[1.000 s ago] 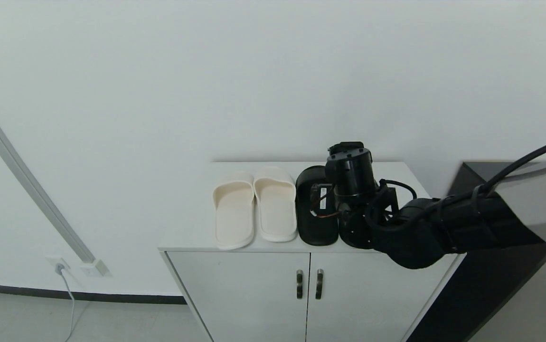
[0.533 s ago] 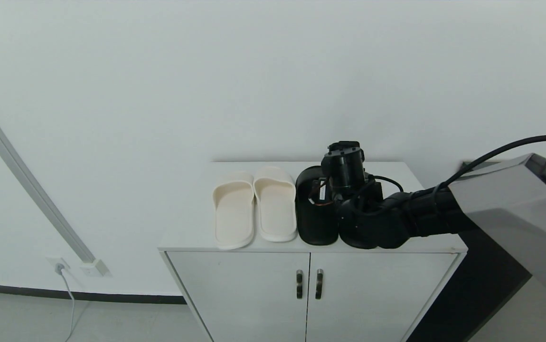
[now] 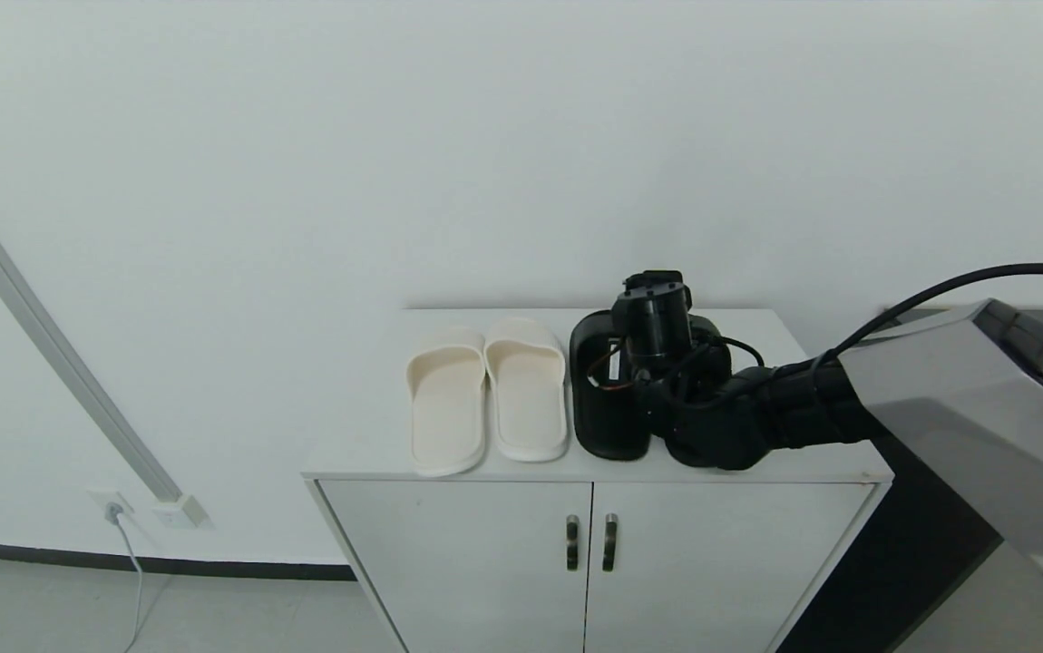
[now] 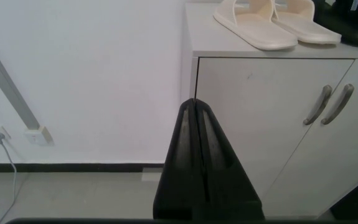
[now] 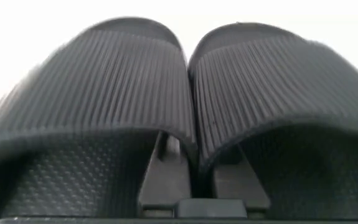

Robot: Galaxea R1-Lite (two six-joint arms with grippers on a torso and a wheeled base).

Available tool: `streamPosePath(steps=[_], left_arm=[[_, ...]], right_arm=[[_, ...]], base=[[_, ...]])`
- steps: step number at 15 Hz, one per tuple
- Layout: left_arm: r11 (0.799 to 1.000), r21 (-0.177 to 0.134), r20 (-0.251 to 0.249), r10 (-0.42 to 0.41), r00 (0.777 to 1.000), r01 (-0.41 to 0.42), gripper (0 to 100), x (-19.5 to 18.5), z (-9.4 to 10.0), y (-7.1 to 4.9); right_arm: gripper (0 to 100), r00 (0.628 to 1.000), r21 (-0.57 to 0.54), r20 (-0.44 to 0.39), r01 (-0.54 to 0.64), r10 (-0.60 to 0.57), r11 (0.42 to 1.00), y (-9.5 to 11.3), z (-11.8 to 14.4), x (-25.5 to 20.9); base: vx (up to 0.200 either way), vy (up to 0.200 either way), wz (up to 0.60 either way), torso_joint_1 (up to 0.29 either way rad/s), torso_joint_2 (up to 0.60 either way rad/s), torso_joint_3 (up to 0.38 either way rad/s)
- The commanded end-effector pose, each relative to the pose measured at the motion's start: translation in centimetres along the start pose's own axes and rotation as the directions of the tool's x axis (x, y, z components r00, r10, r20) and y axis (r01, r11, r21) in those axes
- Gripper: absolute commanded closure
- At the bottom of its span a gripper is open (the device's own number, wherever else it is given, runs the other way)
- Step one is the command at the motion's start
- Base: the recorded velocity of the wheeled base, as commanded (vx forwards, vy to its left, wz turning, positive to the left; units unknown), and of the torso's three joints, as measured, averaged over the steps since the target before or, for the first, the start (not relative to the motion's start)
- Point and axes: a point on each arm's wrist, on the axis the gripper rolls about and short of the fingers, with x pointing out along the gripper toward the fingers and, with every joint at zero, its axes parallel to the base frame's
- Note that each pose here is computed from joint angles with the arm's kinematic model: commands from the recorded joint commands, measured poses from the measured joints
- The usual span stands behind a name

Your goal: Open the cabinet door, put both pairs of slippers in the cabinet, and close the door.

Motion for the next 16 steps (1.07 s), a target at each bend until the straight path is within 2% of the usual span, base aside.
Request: streamPosePath(steps=[1,6,8,10,13,16], left_arm=[[1.000,0.000,0.000,0.001,1.000,-0.001,100,0.0,0.0,0.0],[1.000,0.000,0.000,0.001,1.000,-0.001,100,0.0,0.0,0.0],[1.000,0.000,0.000,0.001,1.000,-0.001,100,0.0,0.0,0.0],[1.000,0.000,0.000,0.002,1.000,-0.002,100,0.0,0.0,0.0],[1.000,0.000,0.000,0.002,1.000,-0.002,100,0.0,0.0,0.0],[1.000,0.000,0.000,0.001,1.000,-0.001,100,0.0,0.0,0.0]], right_arm=[[100,1.000,0.015,0.017,-0.004,0.004,1.000,-0.2,1.1,-0.5],[100,0.999,0.010,0.036,-0.020,0.020,1.000,-1.6,3.3,-3.1],[100,0.987,-0.009,0.001,-0.162,0.162,0.987,-3.1,3.8,-6.6],[100,0.953,-0.023,-0.020,-0.304,0.303,0.952,-4.8,3.6,-9.3],[100,0.853,-0.070,-0.026,-0.522,0.522,0.850,-7.8,2.3,-12.6],[100,0.776,-0.088,-0.035,-0.630,0.630,0.771,-9.6,1.8,-14.7]], base=[[0.000,0.000,0.00,0.000,0.00,0.000],[0.000,0.000,0.00,0.000,0.00,0.000],[0.000,0.000,0.00,0.000,0.00,0.000],[0.000,0.000,0.00,0.000,0.00,0.000],[0.000,0.000,0.00,0.000,0.00,0.000],[0.000,0.000,0.00,0.000,0.00,0.000]])
